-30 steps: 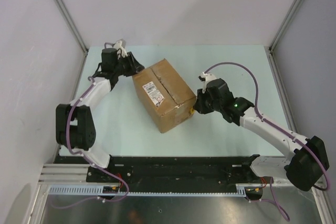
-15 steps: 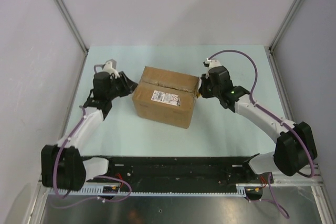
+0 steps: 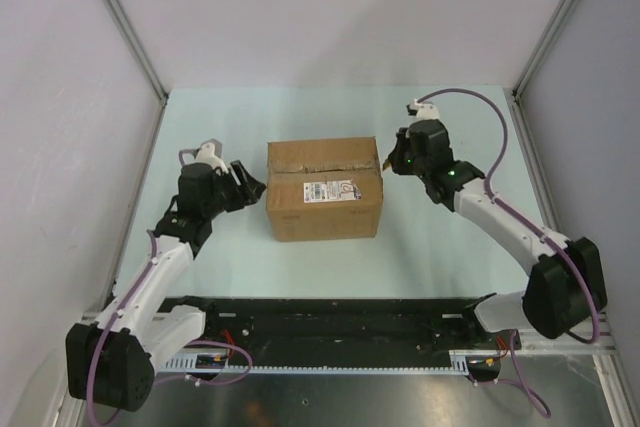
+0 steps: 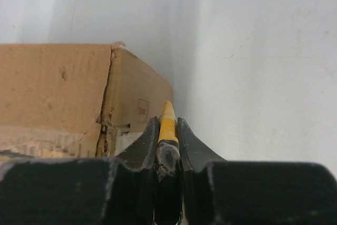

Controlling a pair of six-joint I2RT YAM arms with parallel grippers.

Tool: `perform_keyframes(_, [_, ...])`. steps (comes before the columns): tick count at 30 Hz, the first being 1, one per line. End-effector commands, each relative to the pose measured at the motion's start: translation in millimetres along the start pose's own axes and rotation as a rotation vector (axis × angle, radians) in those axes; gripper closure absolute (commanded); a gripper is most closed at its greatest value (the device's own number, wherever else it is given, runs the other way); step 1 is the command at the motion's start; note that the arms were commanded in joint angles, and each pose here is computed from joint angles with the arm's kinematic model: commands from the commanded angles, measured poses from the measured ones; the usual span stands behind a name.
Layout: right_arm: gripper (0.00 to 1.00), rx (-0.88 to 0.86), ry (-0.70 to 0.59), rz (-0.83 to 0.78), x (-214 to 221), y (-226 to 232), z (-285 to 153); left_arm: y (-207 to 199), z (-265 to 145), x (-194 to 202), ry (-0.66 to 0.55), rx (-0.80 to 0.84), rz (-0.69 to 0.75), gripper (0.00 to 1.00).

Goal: Unpack the express box

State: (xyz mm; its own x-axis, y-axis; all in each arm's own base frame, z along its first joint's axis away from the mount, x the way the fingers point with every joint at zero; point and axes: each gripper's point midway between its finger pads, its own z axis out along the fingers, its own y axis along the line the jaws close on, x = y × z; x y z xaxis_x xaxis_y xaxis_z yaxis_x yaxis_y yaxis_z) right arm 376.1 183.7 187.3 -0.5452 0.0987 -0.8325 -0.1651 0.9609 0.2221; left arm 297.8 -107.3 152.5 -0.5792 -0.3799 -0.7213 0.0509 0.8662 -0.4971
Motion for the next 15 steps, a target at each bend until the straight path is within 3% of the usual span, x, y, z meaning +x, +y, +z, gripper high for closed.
perform_keyframes(1, [1.00,0.061,-0.244,0.108,-74.6,-10.1,-55.5,-17.0,-19.3,-71.8,-0.207,-0.035,0.087,0.30])
perform_keyframes(5, [1.00,0.053,-0.317,0.159,-91.1,-9.9,-89.7,-51.9,-21.3,-105.2,-0.252,0.019,0.204,0.23])
perform_keyframes(8, [1.00,0.020,-0.356,0.193,-98.7,-2.1,-108.5,-99.9,-21.2,-124.1,-0.268,0.114,0.279,0.20])
perform_keyframes(15, [1.00,-0.013,-0.360,0.215,-95.3,13.9,-116.1,-184.8,22.2,-107.0,-0.170,0.268,0.434,0.14])
